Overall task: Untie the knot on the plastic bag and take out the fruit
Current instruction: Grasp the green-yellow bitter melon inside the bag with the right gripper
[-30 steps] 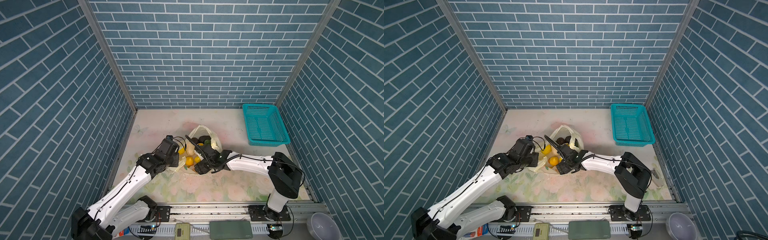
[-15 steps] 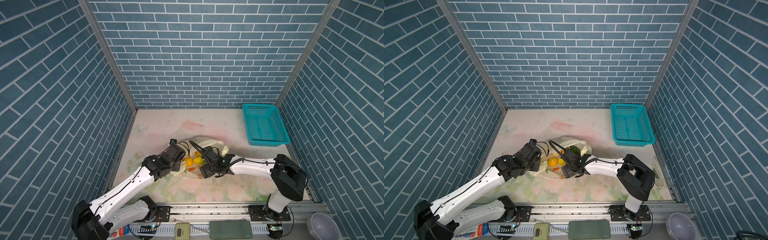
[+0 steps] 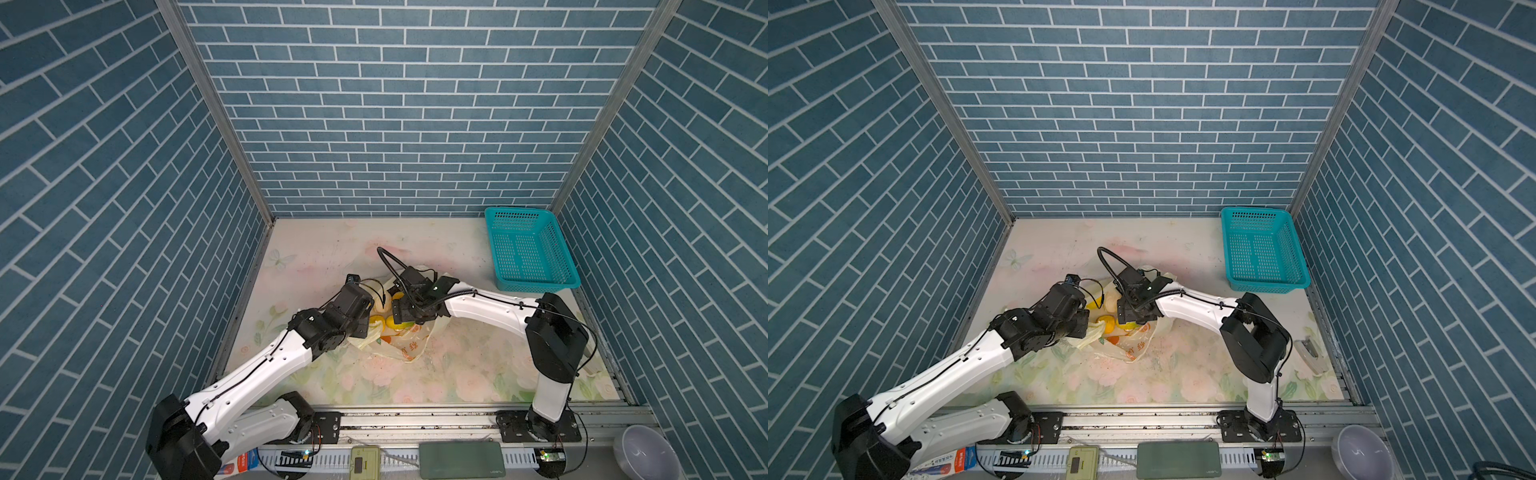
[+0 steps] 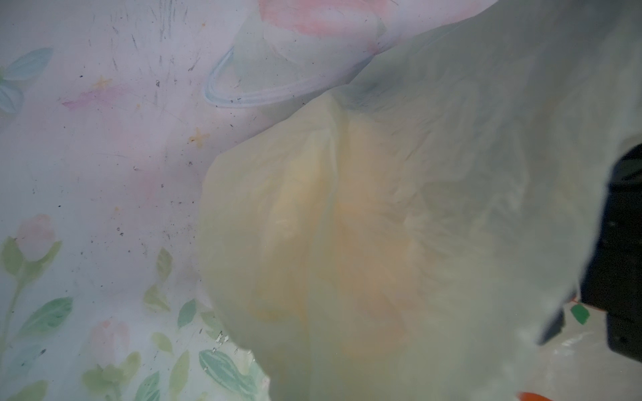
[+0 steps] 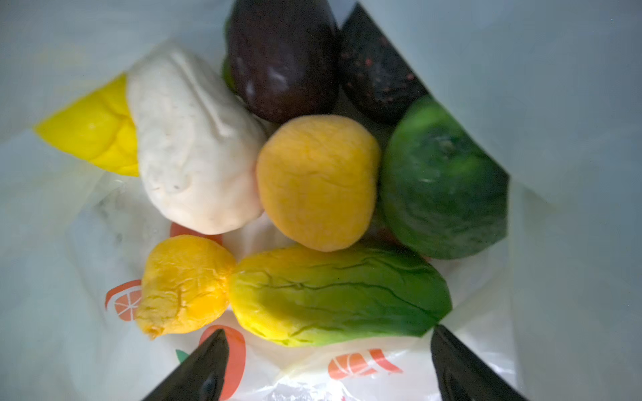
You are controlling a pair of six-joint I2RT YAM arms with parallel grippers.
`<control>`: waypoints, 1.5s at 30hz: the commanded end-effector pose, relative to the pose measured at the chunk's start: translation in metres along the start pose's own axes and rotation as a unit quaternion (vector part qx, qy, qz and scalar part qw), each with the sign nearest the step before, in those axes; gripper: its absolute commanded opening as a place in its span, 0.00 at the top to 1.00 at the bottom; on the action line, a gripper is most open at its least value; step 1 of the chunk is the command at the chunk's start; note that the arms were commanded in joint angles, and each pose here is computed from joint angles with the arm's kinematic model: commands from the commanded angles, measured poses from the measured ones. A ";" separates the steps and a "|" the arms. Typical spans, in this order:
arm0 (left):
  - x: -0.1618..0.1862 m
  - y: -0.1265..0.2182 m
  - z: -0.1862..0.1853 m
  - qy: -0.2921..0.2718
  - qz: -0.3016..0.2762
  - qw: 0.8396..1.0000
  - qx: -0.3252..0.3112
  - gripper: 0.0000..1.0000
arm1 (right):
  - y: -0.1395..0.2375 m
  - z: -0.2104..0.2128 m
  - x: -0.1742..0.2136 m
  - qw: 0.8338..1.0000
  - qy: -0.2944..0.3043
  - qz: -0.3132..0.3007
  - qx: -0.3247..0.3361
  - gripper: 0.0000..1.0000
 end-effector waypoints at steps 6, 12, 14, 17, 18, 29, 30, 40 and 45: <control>0.007 -0.002 -0.010 0.015 0.000 1.000 0.027 1.00 | -0.004 -0.002 -0.015 0.985 -0.164 0.051 -0.024 0.10; 0.008 0.000 -0.015 0.021 -0.006 0.999 0.036 1.00 | 0.001 -0.002 -0.015 0.978 -0.198 0.059 -0.031 0.10; 0.010 0.000 -0.017 0.018 -0.005 0.999 0.038 1.00 | 0.003 -0.001 -0.017 0.976 -0.206 0.058 -0.041 0.11; 0.010 -0.001 -0.019 0.015 -0.003 0.999 0.035 1.00 | 0.004 0.004 -0.019 0.972 -0.218 0.058 -0.058 0.13; 0.010 -0.001 -0.020 0.015 -0.004 0.999 0.036 1.00 | 0.004 0.005 -0.020 0.971 -0.223 0.055 -0.064 0.13; 0.013 -0.001 -0.031 0.017 -0.005 0.999 0.050 1.00 | -0.020 0.003 -0.012 0.954 -0.288 0.042 -0.069 0.22; 0.014 -0.001 -0.031 0.017 -0.005 0.999 0.051 1.00 | -0.020 0.002 -0.012 0.954 -0.289 0.043 -0.067 0.22; 0.016 0.001 -0.029 0.015 -0.006 0.999 0.048 1.00 | -0.001 -0.013 -0.001 0.949 -0.308 0.044 -0.045 0.23; 0.015 0.003 -0.028 0.011 -0.012 0.999 0.046 1.00 | -0.005 -0.014 0.001 0.948 -0.313 0.047 -0.044 0.23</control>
Point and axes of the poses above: each gripper's point midway between its finger pads, its own y axis back along the fingers, its own z axis along the line the jaws close on, x = y × z, the point moved 6 cm from there along y, back along the fingers, and after that the axes turned 13 degrees about -y, right-handed, at the moved point
